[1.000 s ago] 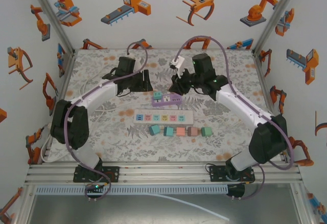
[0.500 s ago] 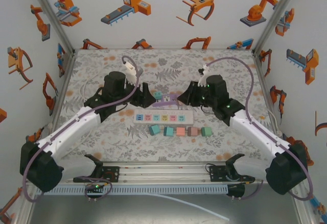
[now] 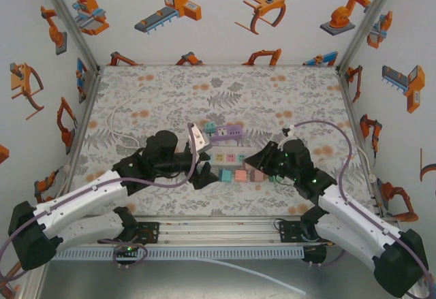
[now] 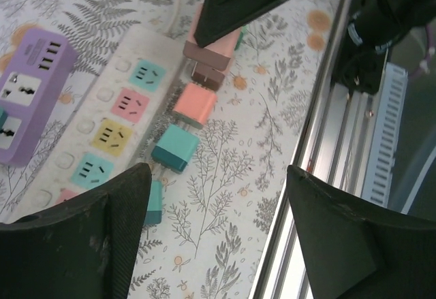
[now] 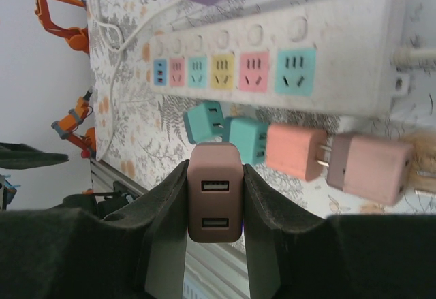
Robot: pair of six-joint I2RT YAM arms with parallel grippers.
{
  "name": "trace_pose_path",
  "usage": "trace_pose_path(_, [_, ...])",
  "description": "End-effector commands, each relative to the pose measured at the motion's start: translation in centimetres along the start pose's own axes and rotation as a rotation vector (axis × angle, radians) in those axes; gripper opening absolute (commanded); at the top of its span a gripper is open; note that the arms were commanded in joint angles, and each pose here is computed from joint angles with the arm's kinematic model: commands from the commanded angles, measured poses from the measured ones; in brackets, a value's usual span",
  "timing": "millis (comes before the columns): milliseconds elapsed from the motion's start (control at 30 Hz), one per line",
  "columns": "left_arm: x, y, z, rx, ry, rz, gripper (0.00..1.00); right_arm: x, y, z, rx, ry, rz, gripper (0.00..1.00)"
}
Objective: Pull the plug off the socket
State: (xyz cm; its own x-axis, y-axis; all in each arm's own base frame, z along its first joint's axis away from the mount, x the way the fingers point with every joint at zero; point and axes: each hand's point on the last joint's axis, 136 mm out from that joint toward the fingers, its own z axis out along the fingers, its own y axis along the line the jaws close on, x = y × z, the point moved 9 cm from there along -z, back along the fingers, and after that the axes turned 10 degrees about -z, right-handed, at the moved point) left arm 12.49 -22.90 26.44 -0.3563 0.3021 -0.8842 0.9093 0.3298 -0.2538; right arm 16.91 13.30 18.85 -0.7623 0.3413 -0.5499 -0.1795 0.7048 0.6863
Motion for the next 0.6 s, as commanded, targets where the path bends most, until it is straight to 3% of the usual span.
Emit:
trace_pose_path(0, [1.2,-0.9,-0.3,0.02,0.024,0.164,0.77,1.1,-0.9,-0.5,0.031,-0.027,0.09,0.06])
trace_pose_path(267, [2.7,-1.0,0.6,0.016,0.072,0.196,0.86,5.8,-2.0,0.3,0.039,0.039,0.117,0.05])
trace_pose_path(533, [3.0,-1.4,0.9,0.035,0.057,0.247,1.0,7.9,-1.0,2.7,0.042,0.039,0.061,0.05])
trace_pose_path(567, [3.0,-1.4,0.9,0.034,0.053,0.249,0.98,8.2,-0.8,3.1,0.042,0.046,0.053,0.05])
